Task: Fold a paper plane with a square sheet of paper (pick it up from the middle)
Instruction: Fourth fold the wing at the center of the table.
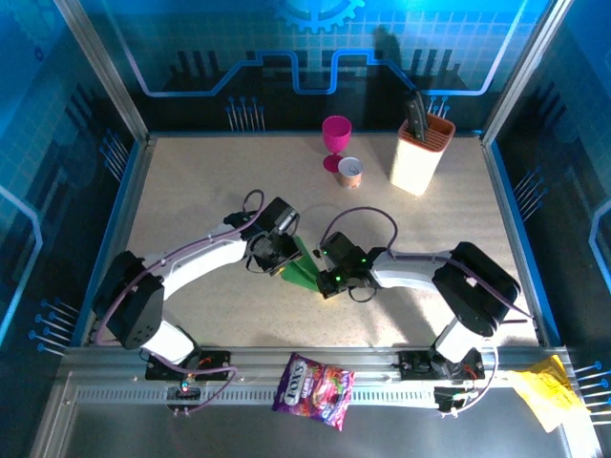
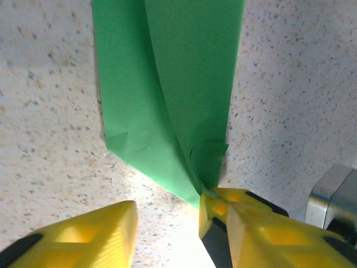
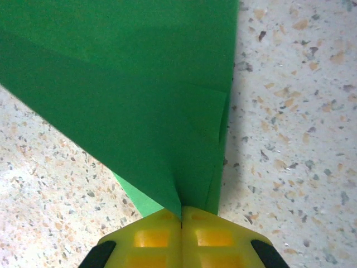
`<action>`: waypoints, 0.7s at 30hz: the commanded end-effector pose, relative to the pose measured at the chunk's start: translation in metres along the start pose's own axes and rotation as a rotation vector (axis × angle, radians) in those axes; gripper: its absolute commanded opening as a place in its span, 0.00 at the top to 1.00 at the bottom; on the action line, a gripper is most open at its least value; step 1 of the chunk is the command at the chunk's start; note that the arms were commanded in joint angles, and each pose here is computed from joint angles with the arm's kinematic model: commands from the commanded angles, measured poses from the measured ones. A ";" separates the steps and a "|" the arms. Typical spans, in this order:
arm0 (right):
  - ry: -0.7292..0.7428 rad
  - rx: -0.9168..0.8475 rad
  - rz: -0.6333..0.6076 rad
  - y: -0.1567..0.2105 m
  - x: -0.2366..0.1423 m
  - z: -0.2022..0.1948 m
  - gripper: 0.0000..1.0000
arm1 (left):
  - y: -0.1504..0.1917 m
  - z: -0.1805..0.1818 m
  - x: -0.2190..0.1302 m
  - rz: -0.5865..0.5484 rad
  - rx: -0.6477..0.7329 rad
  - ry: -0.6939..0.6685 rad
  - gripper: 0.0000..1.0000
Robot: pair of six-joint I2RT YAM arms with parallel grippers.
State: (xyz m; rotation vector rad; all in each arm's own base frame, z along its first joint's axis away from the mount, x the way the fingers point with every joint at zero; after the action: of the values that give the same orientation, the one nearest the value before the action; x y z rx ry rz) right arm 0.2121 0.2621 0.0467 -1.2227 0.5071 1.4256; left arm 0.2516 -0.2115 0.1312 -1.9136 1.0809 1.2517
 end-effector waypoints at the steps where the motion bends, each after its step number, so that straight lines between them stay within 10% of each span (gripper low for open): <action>1: 0.038 0.078 0.177 0.043 0.019 -0.026 1.00 | -0.001 0.009 -0.010 -0.038 0.025 -0.021 0.69; 6: -0.032 0.136 0.247 0.051 0.025 -0.028 1.00 | 0.002 0.012 -0.003 -0.029 0.056 0.015 0.99; 21: -0.046 0.199 0.385 0.066 0.031 -0.034 1.00 | 0.015 0.000 0.039 0.075 0.200 0.150 1.00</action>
State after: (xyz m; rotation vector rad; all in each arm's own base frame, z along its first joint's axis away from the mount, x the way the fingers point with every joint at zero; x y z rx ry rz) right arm 0.2180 0.2746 0.0398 -0.9501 0.4828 1.5921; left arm 0.2480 -0.2227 0.0995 -1.8595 1.2411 1.0733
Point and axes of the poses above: each hand's point on the last joint's axis, 136 mm out from that joint toward the fingers, its own x axis out along the fingers, its own z axis along the line the jaws close on, y = z × x, the point moved 4 cm from there along -x, back along the fingers, and after that the axes turned 4 degrees about x, right-handed, at the moved point
